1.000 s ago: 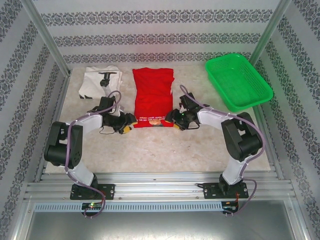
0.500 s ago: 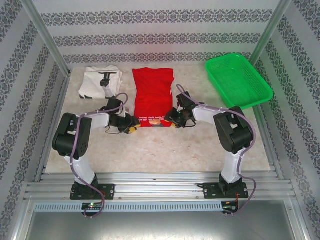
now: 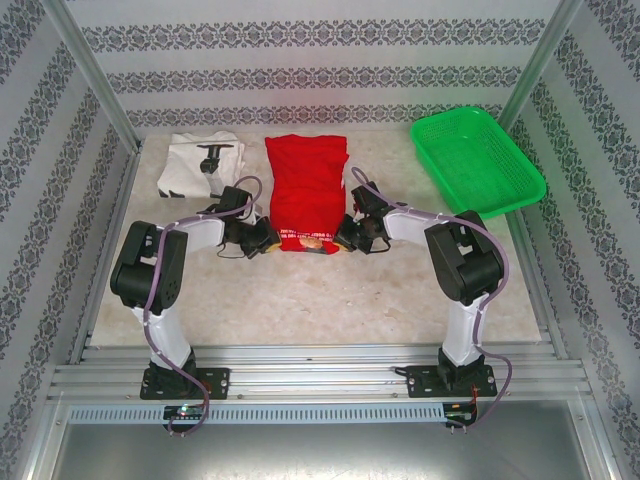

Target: Fold and stack the t-shirts

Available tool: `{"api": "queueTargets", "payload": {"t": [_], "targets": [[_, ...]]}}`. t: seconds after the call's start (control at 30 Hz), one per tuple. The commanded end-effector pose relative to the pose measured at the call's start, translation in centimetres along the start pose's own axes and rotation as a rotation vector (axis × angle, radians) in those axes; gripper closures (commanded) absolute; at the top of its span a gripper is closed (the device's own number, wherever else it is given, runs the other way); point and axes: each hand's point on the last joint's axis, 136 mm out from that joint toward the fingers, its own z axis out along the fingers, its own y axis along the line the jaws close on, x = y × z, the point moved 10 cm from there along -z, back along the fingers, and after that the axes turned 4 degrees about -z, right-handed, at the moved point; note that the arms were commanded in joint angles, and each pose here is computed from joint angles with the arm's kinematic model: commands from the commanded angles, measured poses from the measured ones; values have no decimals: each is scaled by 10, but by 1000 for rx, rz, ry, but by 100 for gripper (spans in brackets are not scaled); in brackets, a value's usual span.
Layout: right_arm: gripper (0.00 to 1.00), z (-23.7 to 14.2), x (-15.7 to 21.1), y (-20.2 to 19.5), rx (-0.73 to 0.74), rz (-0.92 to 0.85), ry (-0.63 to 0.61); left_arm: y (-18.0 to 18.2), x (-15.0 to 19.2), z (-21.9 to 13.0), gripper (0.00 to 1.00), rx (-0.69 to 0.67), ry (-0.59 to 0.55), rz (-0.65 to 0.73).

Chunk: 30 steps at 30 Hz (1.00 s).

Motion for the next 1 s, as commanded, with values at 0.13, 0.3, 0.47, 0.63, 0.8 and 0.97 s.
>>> {"api": "queueTargets", "payload": {"t": [0.13, 0.3, 0.47, 0.63, 0.8, 0.97], "targets": [[100, -31, 14, 12, -8, -3, -19, -8, 29, -32, 100, -8, -22, 55], [100, -48, 43, 8, -23, 37, -17, 8, 66, -47, 100, -8, -33, 23], [100, -61, 88, 7, 7, 33, 24, 30, 109, -63, 100, 2, -32, -28], [100, -69, 143, 1, 48, 44, 65, 45, 149, -85, 100, -5, -27, -76], [100, -88, 164, 8, 40, 30, 55, 52, 175, -115, 100, -65, -53, -110], [100, -113, 147, 35, 20, -40, 20, 27, 171, -138, 100, -30, -107, -92]]}}
